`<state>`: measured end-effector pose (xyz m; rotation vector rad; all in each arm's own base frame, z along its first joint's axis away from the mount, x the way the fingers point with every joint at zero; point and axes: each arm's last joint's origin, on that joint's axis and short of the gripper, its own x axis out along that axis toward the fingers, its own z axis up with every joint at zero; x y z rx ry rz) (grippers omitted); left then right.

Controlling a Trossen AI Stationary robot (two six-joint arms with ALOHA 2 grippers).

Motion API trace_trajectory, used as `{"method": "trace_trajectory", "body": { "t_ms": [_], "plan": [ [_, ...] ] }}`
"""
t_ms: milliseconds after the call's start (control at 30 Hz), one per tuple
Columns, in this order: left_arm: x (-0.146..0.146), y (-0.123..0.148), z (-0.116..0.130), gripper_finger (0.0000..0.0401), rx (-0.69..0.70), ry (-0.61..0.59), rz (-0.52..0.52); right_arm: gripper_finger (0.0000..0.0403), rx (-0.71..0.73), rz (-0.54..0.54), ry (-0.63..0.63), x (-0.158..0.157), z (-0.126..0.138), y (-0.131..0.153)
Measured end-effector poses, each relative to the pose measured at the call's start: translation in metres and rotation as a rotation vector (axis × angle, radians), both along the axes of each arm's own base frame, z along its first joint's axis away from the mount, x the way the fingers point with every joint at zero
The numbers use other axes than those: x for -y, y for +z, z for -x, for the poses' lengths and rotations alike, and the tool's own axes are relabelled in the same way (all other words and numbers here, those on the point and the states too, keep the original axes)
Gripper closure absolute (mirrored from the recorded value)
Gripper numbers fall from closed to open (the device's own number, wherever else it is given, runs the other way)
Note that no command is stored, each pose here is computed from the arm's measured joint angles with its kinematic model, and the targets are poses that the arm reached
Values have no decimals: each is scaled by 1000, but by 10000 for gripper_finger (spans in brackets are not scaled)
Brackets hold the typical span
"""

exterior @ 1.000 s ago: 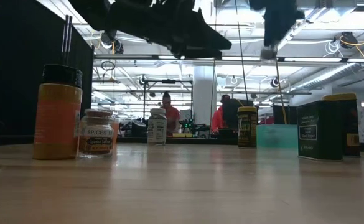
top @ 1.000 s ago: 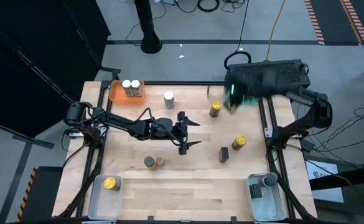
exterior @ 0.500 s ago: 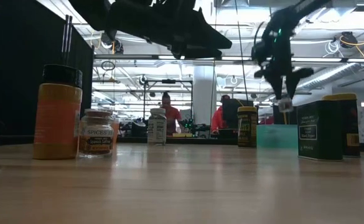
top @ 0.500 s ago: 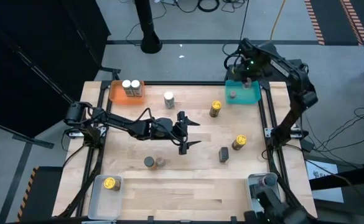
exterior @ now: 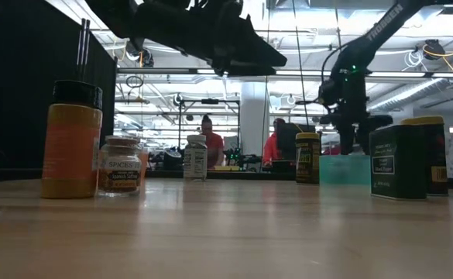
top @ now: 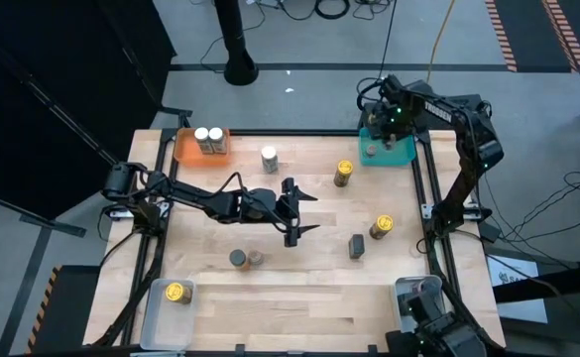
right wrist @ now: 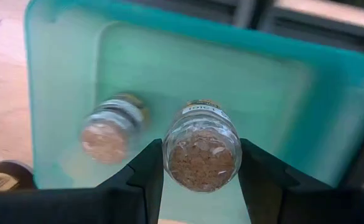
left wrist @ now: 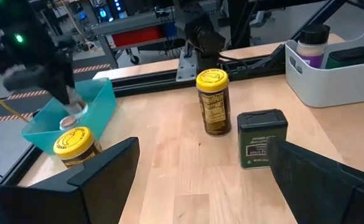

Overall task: Sort spices by type
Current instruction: Put the brown seasoning bottle into the blue bin

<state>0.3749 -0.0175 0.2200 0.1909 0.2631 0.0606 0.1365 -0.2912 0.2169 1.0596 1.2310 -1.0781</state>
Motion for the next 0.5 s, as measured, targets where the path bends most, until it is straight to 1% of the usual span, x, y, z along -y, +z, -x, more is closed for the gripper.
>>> {"method": "trace_trajectory", "body": {
  "t_ms": [133, 267, 500],
  "plan": [
    [0, 1, 0, 47, 11, -1, -2, 254, 63, 0, 2, -2, -1, -17],
    [0, 1, 0, 47, 11, 0, -3, 253, 66, -14, 1, -6, 1, -27],
    [-4, 1, 0, 47, 11, 11, -3, 217, 68, -10, 19, -7, 1, -32]
  ]
}}
